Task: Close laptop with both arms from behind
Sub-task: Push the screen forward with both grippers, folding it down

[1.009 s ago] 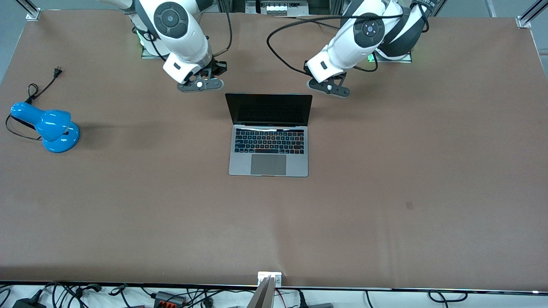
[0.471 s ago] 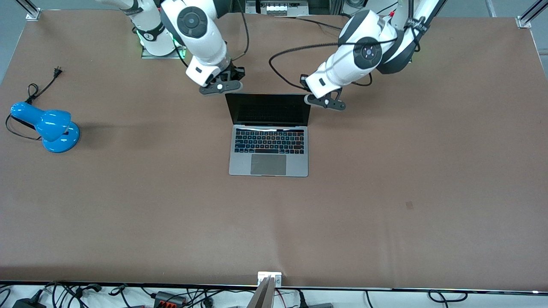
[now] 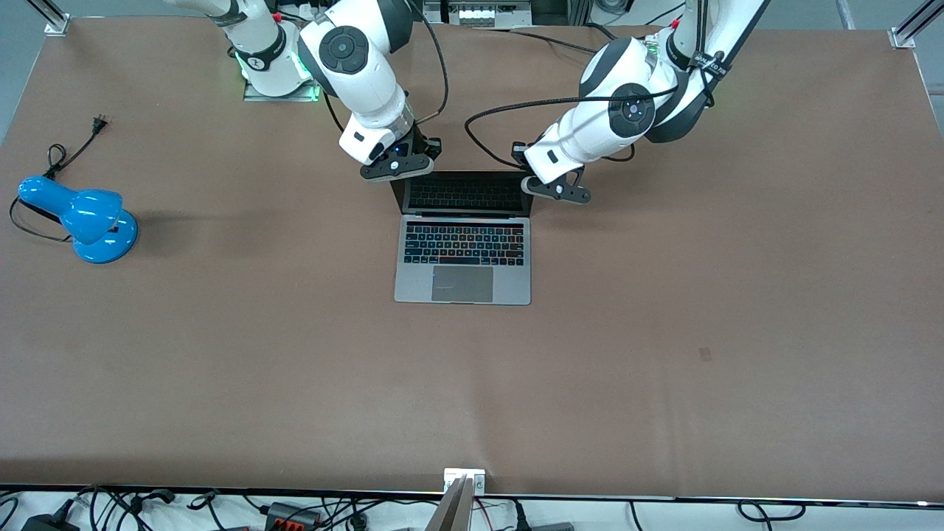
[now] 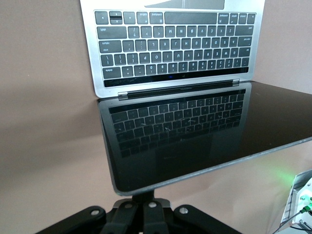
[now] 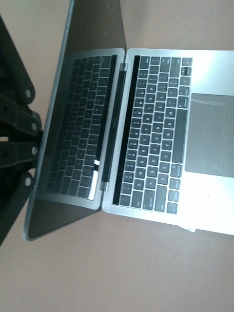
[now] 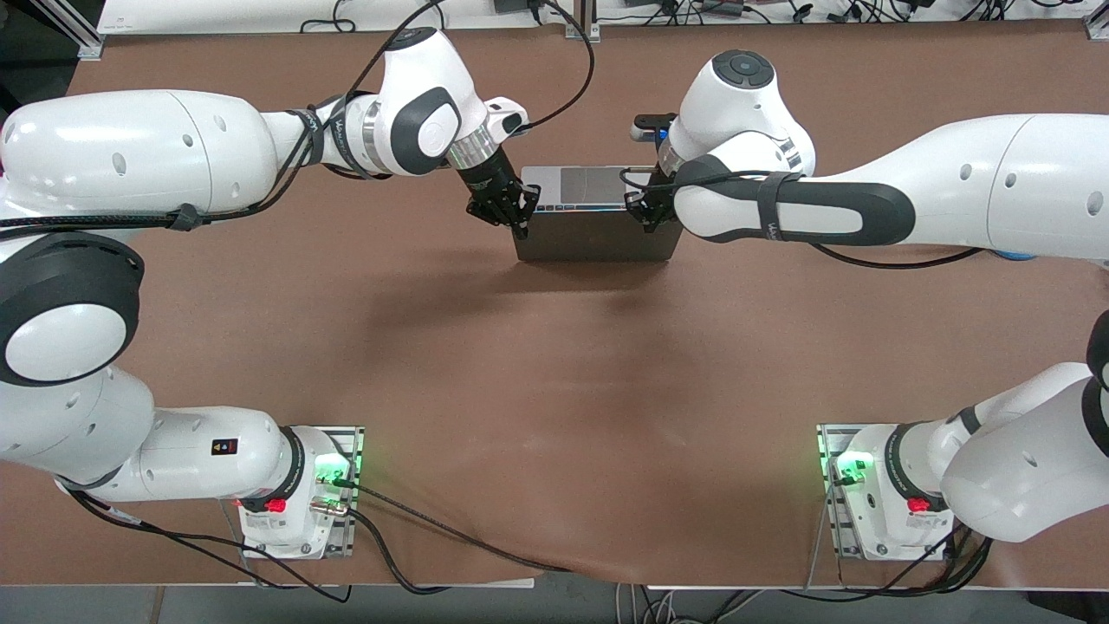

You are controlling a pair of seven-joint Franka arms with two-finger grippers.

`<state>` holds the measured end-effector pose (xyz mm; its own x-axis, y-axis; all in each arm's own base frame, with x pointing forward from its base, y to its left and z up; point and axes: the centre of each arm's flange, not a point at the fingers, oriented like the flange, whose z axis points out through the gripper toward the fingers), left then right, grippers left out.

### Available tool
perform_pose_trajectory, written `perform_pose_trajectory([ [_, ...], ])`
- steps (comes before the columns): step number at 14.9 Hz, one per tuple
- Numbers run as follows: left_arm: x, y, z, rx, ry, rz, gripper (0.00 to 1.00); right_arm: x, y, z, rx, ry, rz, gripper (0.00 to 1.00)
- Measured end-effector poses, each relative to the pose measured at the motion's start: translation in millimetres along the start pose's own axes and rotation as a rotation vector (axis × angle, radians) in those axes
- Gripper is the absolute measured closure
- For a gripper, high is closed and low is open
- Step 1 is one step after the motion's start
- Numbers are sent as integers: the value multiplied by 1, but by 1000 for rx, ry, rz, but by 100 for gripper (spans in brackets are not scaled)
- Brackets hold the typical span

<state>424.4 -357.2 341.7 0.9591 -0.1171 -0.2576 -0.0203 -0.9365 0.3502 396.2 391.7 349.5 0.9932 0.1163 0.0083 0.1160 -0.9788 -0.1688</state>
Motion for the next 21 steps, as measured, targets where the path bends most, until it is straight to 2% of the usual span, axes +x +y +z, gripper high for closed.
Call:
perform_pose_trajectory([
  [4,8,1,-5,-2,26,10,99,8,2,1,-23,57,-40,99],
  [10,42,-7,-12,6,70,34,99,22,4,2,-35,98,-61,99],
  [14,61,-13,-8,-4,65,35,99,36,5,-3,-36,121,-58,99],
  [17,68,-14,-8,-6,70,37,99,43,9,-8,-60,150,-86,99],
  [21,79,-16,-14,2,90,48,99,56,16,-3,-43,196,-78,99],
])
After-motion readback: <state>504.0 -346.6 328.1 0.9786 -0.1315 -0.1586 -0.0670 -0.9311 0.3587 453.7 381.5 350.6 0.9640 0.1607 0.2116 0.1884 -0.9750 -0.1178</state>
